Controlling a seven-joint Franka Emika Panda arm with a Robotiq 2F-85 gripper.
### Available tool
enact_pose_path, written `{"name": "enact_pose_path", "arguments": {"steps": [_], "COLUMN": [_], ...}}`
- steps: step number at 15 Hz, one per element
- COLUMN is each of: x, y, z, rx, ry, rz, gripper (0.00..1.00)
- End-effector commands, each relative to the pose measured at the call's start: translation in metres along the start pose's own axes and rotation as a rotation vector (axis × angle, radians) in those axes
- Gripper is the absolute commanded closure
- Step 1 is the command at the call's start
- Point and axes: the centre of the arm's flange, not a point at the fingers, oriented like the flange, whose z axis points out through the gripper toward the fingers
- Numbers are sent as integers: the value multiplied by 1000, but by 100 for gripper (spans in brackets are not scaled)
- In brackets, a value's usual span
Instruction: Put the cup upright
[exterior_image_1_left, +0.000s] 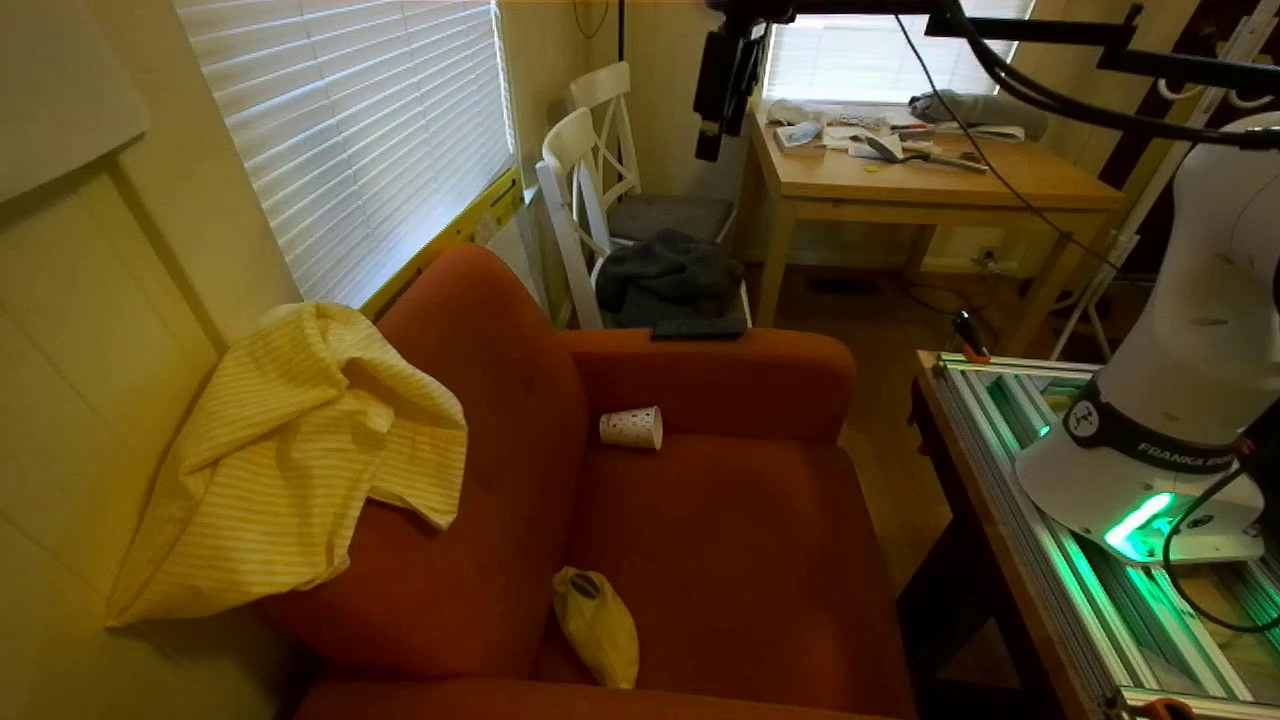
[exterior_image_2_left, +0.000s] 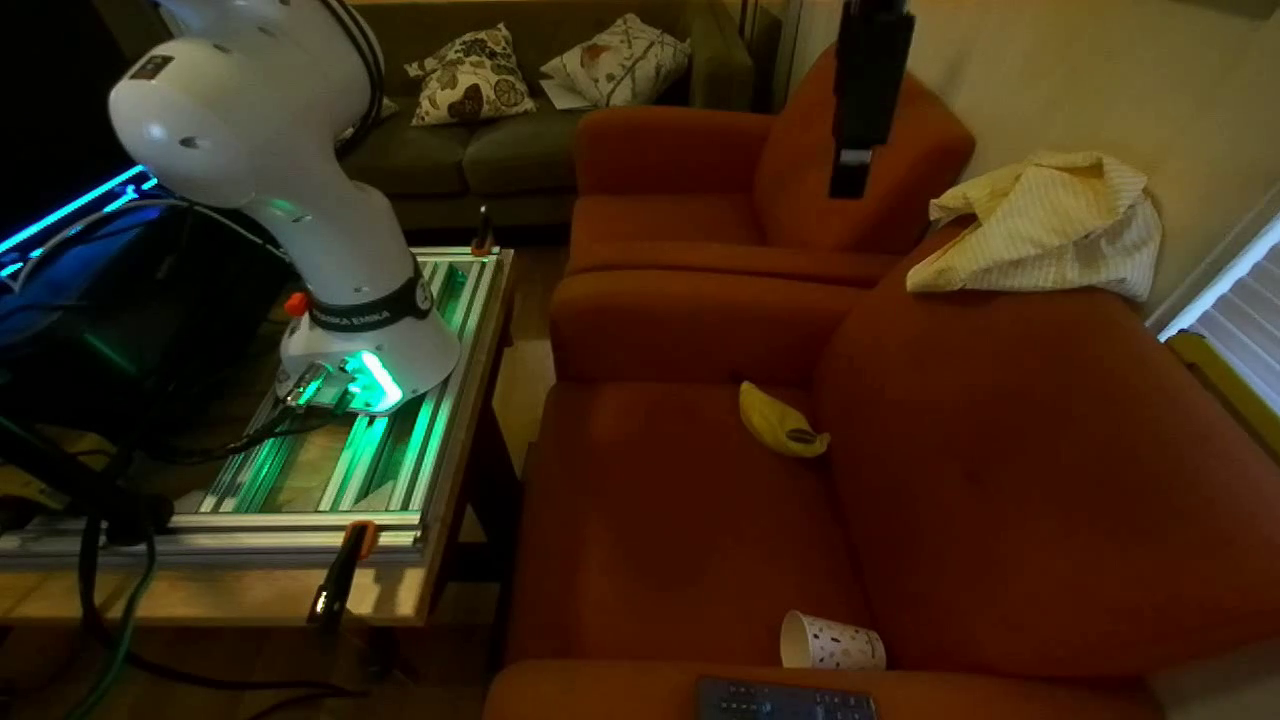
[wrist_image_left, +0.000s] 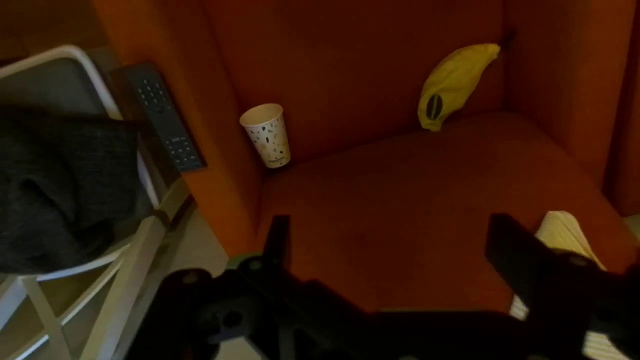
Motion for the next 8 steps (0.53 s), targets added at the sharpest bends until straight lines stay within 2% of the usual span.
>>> {"name": "enact_pose_path", "arguments": {"steps": [1, 6, 8], "x": [9, 13, 6], "y": [20, 26, 22], "z": [42, 77, 73], "rx": [26, 40, 11], "ry": [-70, -157, -155], "rz": [38, 14, 20], "gripper": [0, 0, 0]}}
